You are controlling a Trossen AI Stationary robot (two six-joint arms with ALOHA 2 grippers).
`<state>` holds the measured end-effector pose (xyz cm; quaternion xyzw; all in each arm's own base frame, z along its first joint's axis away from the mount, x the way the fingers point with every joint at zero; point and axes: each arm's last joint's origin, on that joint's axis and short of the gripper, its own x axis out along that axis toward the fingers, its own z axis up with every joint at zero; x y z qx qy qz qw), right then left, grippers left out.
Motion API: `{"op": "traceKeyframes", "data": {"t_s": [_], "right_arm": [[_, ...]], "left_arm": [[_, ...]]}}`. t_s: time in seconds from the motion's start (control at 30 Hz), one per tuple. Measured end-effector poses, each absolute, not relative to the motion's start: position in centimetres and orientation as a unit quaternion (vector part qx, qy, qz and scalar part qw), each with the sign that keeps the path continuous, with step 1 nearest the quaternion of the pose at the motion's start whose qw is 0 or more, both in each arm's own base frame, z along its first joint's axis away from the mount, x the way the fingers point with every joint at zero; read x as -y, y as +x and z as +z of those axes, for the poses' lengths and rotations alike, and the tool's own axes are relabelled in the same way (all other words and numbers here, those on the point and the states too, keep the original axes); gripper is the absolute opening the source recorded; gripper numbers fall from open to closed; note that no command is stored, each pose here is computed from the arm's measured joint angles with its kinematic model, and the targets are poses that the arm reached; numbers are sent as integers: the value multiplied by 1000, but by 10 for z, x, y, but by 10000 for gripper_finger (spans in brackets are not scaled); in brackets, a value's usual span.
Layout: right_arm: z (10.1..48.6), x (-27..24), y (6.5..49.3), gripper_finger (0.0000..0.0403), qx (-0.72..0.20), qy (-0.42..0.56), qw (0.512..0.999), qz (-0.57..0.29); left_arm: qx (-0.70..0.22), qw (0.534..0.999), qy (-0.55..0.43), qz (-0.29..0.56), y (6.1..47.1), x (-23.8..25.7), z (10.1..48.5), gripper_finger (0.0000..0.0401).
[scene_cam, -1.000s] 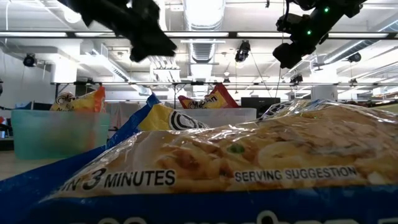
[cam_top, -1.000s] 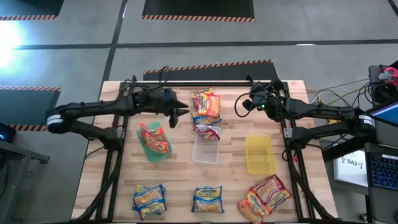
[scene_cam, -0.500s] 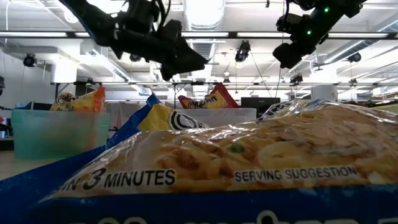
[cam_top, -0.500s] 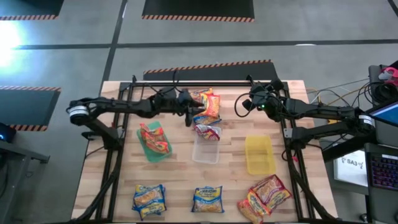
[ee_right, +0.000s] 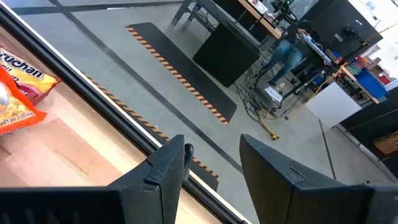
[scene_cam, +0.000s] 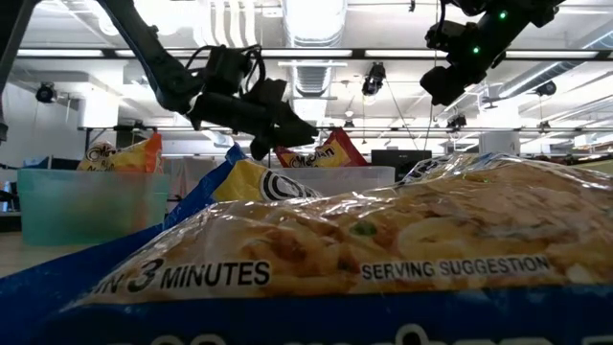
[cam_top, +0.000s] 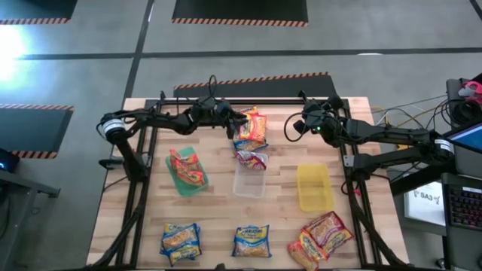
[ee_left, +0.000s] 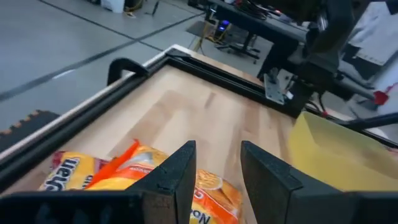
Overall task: Sort Maruchan noodles
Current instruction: Put the orange noodle pack into the green bin
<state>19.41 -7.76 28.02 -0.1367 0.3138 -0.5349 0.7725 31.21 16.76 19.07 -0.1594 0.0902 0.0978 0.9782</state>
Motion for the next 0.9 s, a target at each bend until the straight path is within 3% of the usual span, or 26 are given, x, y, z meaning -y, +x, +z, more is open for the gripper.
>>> {"op": "traceKeyframes", "data": {"t_s": [0.2,0.47,0.67,0.73,0.9], "right_arm": [[280,78,194,146,-314,-136,773,-535],[280,78,194,146,-314,-137,772,-535],[281,80,193,146,-367,-214,751,-506],[280,80,194,146,-347,-182,764,-513],[279,79,199,146,-245,1,824,-510]], "left_arm": [[-99,982,-155,45,310,-164,187,109],[-83,983,-162,40,300,-159,177,109],[-53,982,-177,38,294,-155,175,109],[-51,981,-182,38,293,-154,174,109],[-52,981,-184,38,293,-154,174,109]]}}
